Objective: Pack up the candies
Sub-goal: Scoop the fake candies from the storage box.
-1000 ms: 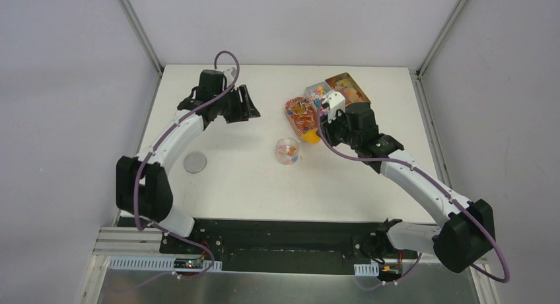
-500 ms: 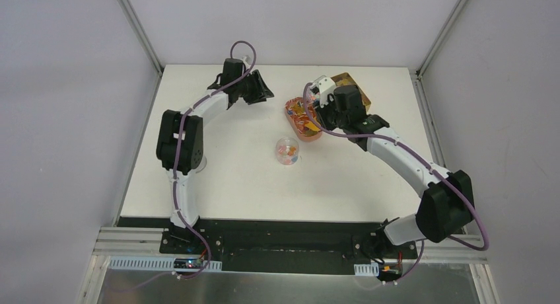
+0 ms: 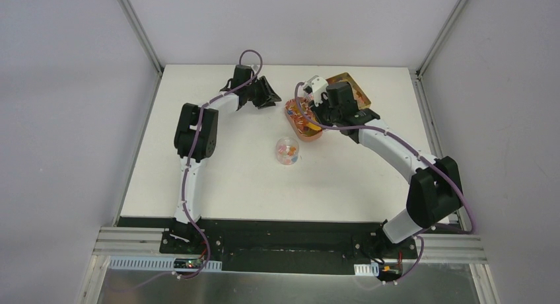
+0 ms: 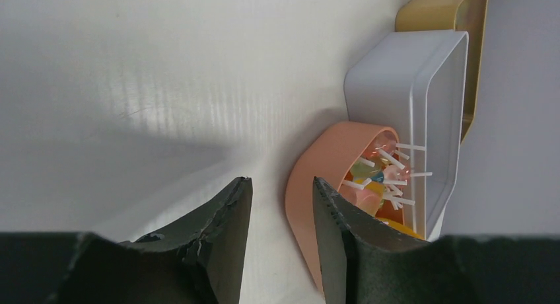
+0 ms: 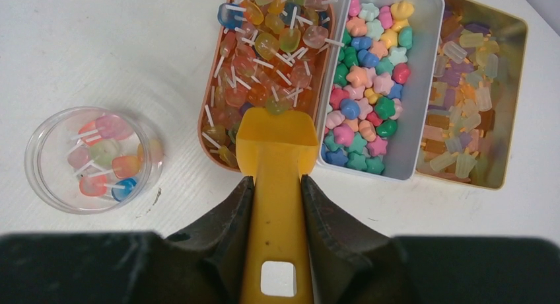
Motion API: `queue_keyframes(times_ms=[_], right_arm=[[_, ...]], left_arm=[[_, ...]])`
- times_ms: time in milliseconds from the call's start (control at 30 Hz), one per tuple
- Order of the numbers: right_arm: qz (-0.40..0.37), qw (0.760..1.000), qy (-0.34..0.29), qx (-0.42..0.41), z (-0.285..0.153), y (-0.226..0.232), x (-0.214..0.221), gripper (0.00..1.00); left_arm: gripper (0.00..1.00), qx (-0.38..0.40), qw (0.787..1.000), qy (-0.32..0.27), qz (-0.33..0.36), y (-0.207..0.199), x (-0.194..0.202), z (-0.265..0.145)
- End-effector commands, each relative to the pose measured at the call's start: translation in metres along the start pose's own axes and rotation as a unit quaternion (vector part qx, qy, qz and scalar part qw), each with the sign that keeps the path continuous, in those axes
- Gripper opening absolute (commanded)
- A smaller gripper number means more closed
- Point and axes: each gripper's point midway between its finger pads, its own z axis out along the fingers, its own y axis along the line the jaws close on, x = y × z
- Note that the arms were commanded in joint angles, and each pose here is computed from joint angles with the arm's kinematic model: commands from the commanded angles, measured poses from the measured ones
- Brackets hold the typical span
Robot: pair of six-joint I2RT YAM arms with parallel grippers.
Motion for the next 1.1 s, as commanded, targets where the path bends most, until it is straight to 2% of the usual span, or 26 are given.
queue_keyframes(times_ms=[0, 633, 867, 1067], right_arm=[[0.0, 1.0, -0.001, -0.003, 0.015, 0.002, 0.006, 0.0], [0.034, 0.997, -0.066, 0.037, 0.025, 0.003, 0.038, 0.0], [0.022, 0.995, -0.098, 0.005, 0.02, 0.015, 0.032, 0.0], [0.024, 0.993, -0.114, 0.011, 0.025, 0.016, 0.044, 0.0]], left_arm=[[0.4, 0.064, 0.998, -0.01, 0.009, -0.038, -0.009, 0.008], [0.38, 0.087, 0.996, 0.03, -0.008, -0.042, 0.025, 0.018], [0.32, 0.089, 0.995, 0.034, -0.012, -0.044, 0.028, 0.018], [0.31, 0.091, 0.995, 0.039, -0.017, -0.044, 0.032, 0.02]])
